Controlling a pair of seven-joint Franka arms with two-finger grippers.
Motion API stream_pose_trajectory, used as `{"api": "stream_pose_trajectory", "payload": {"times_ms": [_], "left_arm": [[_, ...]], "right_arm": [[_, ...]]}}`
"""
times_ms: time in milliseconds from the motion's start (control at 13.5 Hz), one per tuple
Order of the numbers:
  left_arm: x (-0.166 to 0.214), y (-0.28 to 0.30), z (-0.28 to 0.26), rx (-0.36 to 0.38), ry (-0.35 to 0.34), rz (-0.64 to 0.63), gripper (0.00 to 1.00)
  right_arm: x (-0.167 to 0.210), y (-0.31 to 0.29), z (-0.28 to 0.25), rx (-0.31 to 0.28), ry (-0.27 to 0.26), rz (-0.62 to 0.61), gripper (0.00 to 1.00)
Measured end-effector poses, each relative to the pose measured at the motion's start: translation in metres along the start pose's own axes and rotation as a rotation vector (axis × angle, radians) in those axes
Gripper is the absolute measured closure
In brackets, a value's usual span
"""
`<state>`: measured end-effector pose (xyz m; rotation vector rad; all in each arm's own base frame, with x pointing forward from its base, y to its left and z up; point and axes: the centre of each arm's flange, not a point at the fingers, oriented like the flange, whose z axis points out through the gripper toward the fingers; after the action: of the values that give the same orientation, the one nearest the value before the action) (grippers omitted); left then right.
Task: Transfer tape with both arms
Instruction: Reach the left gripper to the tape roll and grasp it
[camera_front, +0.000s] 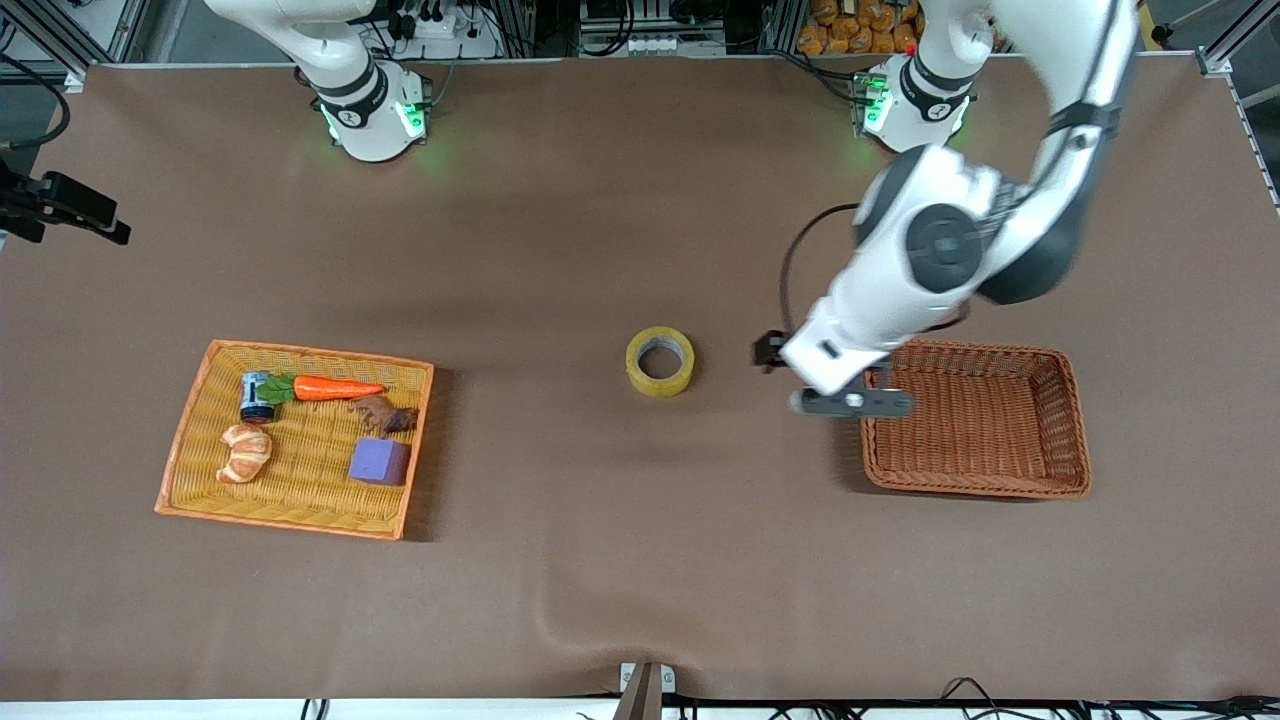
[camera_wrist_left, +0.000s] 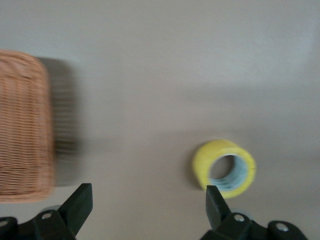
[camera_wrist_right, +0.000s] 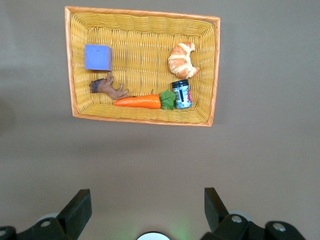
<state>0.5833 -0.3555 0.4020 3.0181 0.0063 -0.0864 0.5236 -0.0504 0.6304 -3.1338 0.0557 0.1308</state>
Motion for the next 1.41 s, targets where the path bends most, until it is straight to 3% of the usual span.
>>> {"api": "stream_pose_trajectory", "payload": {"times_ms": [222, 370, 593, 1259, 1407], "left_arm": [[-0.026, 0.075, 0.063, 0.004, -0.036, -0.005, 0.0], [-0.033, 0.092, 0.109, 0.028, -0.041, 0.027, 0.0], [-0.03, 0.089, 0.15, 0.061, -0.063, 0.035, 0.0], [-0.048, 0.086, 0.202, 0.113, -0.134, 0.048, 0.02], [-0.049, 0.084, 0.207, 0.119, -0.14, 0.048, 0.23]], "right_arm": [[0.001, -0.004, 0.003, -0.013, -0.005, -0.008, 0.0], [0.001, -0.004, 0.004, -0.014, -0.005, -0.008, 0.0], [0.001, -0.004, 0.004, -0.014, -0.006, -0.009, 0.0], [0.003, -0.004, 0.007, -0.015, -0.003, -0.009, 0.0], [0.005, -0.003, 0.009, -0.015, -0.007, -0.007, 0.0]]}}
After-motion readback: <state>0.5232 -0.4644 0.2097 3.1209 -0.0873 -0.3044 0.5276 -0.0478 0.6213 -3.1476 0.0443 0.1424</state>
